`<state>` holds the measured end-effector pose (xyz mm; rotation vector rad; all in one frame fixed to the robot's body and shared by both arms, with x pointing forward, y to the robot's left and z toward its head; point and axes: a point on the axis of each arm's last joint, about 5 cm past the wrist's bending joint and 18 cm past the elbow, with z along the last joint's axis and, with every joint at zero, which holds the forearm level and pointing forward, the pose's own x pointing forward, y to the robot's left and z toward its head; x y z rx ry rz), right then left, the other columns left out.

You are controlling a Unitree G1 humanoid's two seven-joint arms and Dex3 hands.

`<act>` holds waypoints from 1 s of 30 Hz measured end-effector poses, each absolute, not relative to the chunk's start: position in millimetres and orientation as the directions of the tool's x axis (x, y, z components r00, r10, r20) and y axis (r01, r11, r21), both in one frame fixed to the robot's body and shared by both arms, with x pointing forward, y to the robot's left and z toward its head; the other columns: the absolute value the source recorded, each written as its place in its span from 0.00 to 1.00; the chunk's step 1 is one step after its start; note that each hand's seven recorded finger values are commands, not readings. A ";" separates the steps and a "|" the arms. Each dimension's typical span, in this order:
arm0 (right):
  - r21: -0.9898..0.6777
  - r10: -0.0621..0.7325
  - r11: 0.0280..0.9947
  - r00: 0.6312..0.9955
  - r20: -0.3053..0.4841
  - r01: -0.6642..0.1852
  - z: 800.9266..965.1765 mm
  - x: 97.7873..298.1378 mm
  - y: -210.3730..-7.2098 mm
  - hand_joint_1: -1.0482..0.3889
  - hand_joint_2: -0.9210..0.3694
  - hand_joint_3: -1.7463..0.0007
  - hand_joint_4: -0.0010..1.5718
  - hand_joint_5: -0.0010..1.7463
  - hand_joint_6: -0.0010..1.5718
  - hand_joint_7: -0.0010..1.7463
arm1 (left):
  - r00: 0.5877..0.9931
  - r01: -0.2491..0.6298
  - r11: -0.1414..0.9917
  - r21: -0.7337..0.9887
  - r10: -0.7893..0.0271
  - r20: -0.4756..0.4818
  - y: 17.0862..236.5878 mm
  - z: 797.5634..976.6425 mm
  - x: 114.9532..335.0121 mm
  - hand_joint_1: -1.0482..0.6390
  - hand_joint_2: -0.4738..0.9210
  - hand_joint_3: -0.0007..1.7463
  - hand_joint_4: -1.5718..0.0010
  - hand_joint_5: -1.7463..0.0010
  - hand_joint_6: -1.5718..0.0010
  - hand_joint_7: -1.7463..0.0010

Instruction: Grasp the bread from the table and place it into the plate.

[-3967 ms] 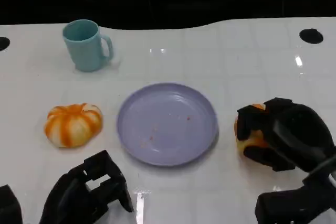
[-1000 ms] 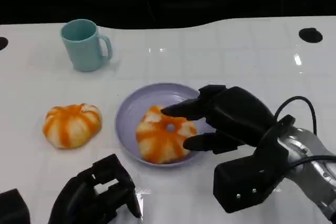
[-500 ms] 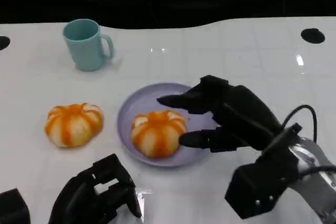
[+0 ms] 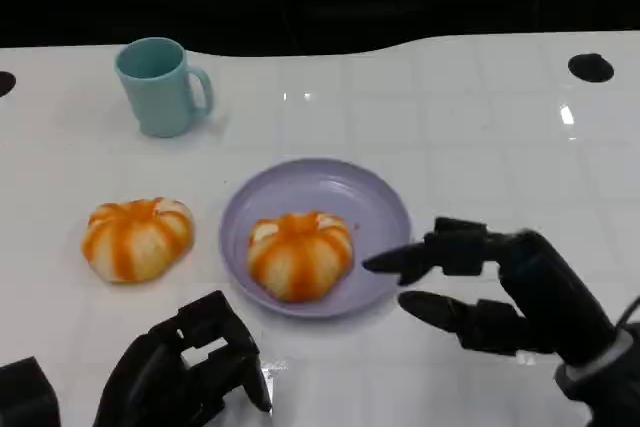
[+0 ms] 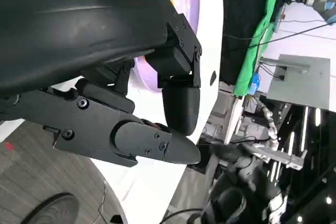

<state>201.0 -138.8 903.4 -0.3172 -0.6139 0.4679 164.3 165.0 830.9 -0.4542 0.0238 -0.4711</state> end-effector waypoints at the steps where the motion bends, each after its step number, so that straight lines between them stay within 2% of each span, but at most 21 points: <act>1: -0.403 0.501 0.854 0.727 0.471 -0.327 902.4 197.7 -141.1 0.55 0.23 0.42 0.42 0.90 0.48 0.61 | 0.892 0.432 0.792 -0.430 -0.444 0.079 164.9 830.8 164.4 0.25 1.00 0.05 0.56 0.00 0.58 0.19; 3: -0.381 0.494 0.860 0.739 0.459 -0.338 900.9 191.8 -144.9 0.56 0.30 0.32 0.42 0.93 0.47 0.72 | 0.892 0.433 0.792 -0.432 -0.445 0.078 164.7 830.8 164.6 0.25 1.00 0.05 0.56 0.00 0.58 0.18; 7: -0.357 0.489 0.864 0.755 0.436 -0.354 896.6 181.2 -153.9 0.55 0.35 0.28 0.45 0.99 0.45 0.81 | 0.892 0.433 0.791 -0.433 -0.446 0.078 164.6 831.0 165.1 0.25 1.00 0.04 0.56 0.00 0.58 0.19; 12: -0.342 0.456 0.880 0.790 0.410 -0.331 891.8 167.7 -168.9 0.55 0.33 0.30 0.48 1.00 0.44 0.84 | 0.892 0.433 0.790 -0.434 -0.446 0.078 164.7 831.3 165.7 0.24 1.00 0.04 0.56 0.00 0.57 0.19; 16: -0.308 0.436 0.891 0.822 0.368 -0.334 886.5 156.7 -178.1 0.53 0.29 0.37 0.49 1.00 0.43 0.84 | 0.892 0.433 0.791 -0.432 -0.446 0.077 165.2 831.3 165.7 0.24 1.00 0.04 0.55 0.00 0.57 0.18; 19: -0.298 0.428 0.894 0.836 0.344 -0.336 883.3 151.9 -182.0 0.53 0.28 0.39 0.48 1.00 0.42 0.84 | 0.892 0.433 0.793 -0.429 -0.446 0.075 166.5 831.5 165.8 0.24 1.00 0.04 0.55 0.00 0.57 0.18; 30: -0.227 0.378 0.921 0.867 0.326 -0.316 872.7 150.3 -172.3 0.52 0.30 0.36 0.50 1.00 0.43 0.84 | 0.895 0.427 0.795 -0.430 -0.440 0.074 170.2 831.6 166.6 0.24 1.00 0.04 0.56 0.00 0.57 0.19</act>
